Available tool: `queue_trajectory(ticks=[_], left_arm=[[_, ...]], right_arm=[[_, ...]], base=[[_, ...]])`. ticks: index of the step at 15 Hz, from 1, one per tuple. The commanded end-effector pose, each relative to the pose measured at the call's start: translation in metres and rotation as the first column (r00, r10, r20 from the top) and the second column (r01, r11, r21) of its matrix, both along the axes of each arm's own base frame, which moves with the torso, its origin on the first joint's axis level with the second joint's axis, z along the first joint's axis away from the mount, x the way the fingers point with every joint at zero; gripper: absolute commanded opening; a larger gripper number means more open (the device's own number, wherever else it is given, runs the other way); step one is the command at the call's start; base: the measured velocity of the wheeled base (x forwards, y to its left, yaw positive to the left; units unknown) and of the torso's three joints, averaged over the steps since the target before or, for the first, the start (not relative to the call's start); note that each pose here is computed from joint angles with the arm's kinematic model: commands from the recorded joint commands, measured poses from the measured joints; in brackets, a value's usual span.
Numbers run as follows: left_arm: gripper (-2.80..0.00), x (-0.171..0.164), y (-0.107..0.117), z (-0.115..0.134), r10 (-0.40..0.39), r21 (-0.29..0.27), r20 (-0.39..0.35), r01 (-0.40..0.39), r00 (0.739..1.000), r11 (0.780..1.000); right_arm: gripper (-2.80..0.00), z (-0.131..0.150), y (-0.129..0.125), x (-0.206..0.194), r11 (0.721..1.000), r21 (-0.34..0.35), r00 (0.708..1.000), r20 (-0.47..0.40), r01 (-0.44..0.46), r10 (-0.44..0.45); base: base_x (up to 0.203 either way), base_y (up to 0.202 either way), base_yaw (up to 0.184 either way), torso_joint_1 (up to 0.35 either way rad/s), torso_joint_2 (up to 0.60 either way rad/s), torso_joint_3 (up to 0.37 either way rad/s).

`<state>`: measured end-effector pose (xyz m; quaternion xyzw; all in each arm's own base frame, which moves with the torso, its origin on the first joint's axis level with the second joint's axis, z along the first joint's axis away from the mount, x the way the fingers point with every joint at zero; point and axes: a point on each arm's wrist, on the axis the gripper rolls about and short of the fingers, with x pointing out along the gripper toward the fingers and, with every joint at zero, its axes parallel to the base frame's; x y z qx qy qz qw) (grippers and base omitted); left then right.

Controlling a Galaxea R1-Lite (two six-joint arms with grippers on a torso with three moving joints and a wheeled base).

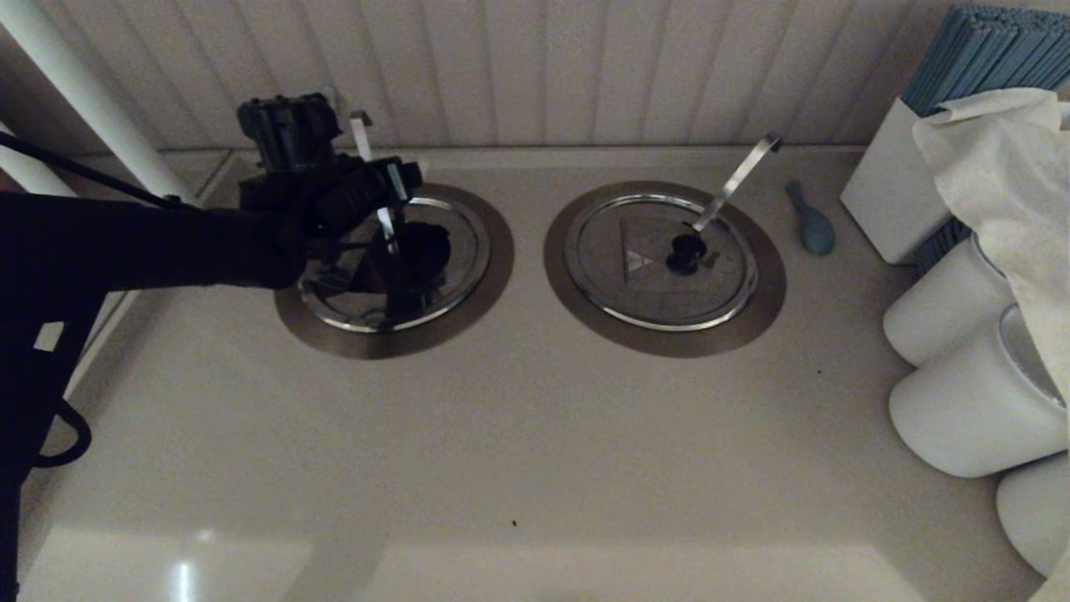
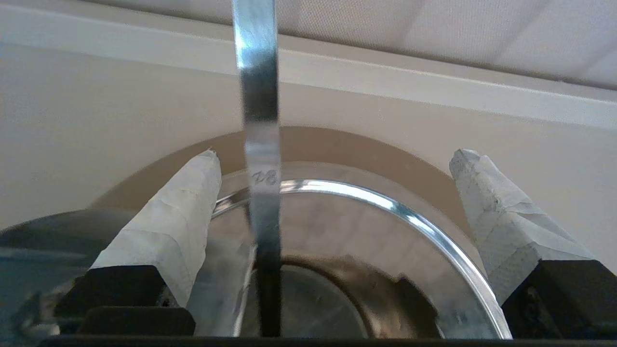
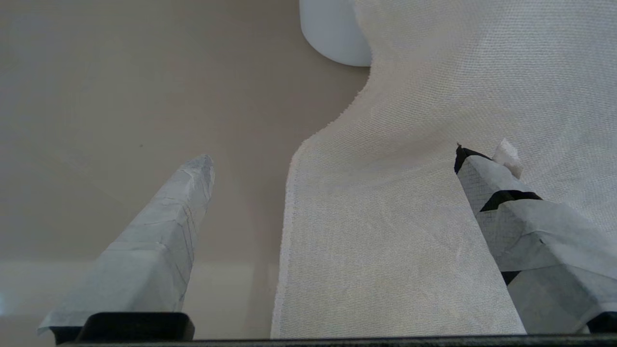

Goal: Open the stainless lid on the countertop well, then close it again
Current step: Stir with a spoon

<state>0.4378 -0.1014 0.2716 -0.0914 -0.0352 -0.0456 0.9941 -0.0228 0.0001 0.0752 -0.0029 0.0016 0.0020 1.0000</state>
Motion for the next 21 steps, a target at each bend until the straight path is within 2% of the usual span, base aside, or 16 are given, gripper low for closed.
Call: queue_trajectory(ticks=[1, 11, 14, 17, 21], left_arm=[[0.00, 0.013, -0.005, -0.019, -0.003, 0.002, -0.024, 0.003, 1.000, 1.000], [0.00, 0.020, -0.012, -0.030, -0.012, 0.005, -0.037, 0.012, 0.999, 1.000], [0.00, 0.017, -0.020, -0.030, -0.029, 0.003, -0.029, 0.029, 0.999, 1.000], [0.00, 0.012, -0.040, -0.030, -0.065, -0.003, -0.006, 0.065, 0.998, 0.998], [0.00, 0.005, -0.061, -0.039, -0.107, 0.006, -0.032, 0.107, 0.994, 0.994]], right_arm=[[0.00, 0.000, 0.000, 0.000, 1.000, 0.000, 1.000, 0.000, -0.001, 0.001], [0.00, 0.000, 0.000, 0.000, 1.000, 0.000, 1.000, -0.001, -0.001, 0.001], [0.00, 0.000, 0.000, 0.000, 1.000, 0.000, 1.000, 0.000, -0.001, 0.001], [0.00, 0.000, 0.000, 0.000, 1.000, 0.000, 1.000, -0.001, -0.001, 0.001], [0.00, 0.000, 0.000, 0.000, 1.000, 0.000, 1.000, 0.000, -0.001, 0.001]], base=[[0.000, 0.000, 0.000, 0.000, 0.00, 0.000], [0.000, 0.000, 0.000, 0.000, 0.00, 0.000], [0.000, 0.000, 0.000, 0.000, 0.00, 0.000], [0.000, 0.000, 0.000, 0.000, 0.00, 0.000], [0.000, 0.000, 0.000, 0.000, 0.00, 0.000]])
